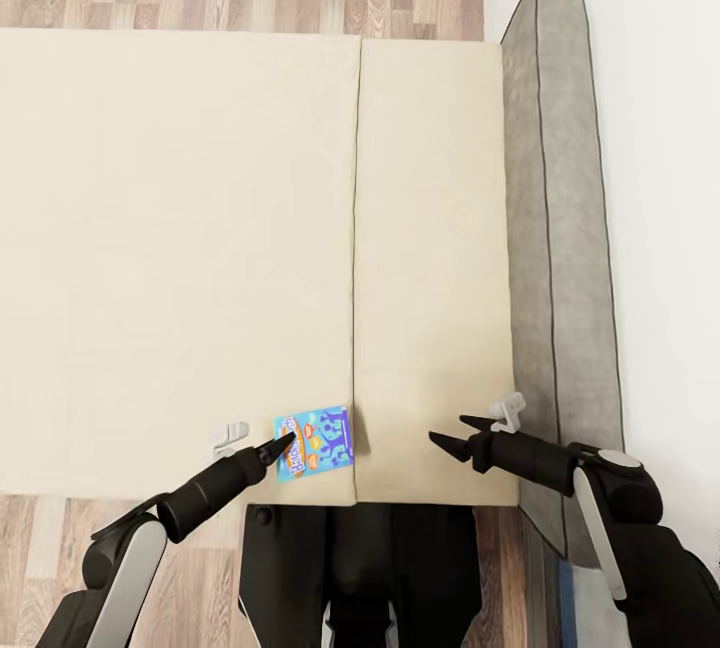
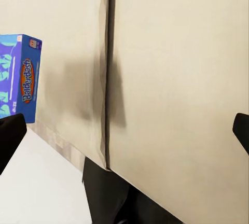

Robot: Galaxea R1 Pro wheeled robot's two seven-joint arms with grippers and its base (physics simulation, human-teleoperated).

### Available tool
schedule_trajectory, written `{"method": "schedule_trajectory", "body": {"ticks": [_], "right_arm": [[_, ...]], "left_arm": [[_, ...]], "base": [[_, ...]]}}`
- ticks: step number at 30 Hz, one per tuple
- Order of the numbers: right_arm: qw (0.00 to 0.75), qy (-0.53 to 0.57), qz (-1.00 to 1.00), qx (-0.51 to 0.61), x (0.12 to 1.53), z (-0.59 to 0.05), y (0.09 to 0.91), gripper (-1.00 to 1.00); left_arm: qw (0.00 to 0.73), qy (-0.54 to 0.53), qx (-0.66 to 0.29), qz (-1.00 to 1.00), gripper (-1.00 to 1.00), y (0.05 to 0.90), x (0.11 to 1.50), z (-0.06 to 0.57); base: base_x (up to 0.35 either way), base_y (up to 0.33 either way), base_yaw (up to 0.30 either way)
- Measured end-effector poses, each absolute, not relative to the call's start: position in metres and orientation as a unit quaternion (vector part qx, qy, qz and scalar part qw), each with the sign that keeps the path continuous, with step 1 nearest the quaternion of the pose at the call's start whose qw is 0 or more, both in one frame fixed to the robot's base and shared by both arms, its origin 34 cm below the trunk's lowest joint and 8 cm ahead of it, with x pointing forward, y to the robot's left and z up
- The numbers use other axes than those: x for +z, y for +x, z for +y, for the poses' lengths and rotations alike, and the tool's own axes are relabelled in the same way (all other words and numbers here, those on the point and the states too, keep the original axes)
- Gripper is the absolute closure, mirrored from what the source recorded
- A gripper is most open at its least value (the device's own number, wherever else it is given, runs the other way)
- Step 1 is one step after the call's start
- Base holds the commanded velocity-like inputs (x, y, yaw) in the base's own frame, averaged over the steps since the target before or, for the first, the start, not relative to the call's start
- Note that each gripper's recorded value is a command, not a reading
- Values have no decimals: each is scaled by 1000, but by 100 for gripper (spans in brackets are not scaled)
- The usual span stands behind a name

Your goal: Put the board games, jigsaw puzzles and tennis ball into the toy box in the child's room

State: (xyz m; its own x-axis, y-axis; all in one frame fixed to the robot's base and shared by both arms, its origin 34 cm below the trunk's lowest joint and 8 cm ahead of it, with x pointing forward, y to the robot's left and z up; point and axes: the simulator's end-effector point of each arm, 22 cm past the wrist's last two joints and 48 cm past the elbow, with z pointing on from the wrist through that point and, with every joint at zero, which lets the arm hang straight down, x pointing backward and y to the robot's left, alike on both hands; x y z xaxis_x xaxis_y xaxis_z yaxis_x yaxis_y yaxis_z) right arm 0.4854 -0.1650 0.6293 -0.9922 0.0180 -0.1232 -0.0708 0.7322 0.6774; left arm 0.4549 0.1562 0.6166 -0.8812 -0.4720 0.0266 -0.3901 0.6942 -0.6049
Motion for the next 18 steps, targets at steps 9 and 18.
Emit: {"method": "schedule_trajectory", "body": {"ticks": [9, 18], "right_arm": [[59, -14, 928, 368, 636, -163, 481, -100], [59, -14, 928, 368, 640, -163, 479, -100]], "left_arm": [[64, -236, -315, 917, 100, 451, 623, 153], [57, -240, -313, 917, 100, 438, 627, 152]], "base": [[0, 0, 0], [0, 0, 0]]}}
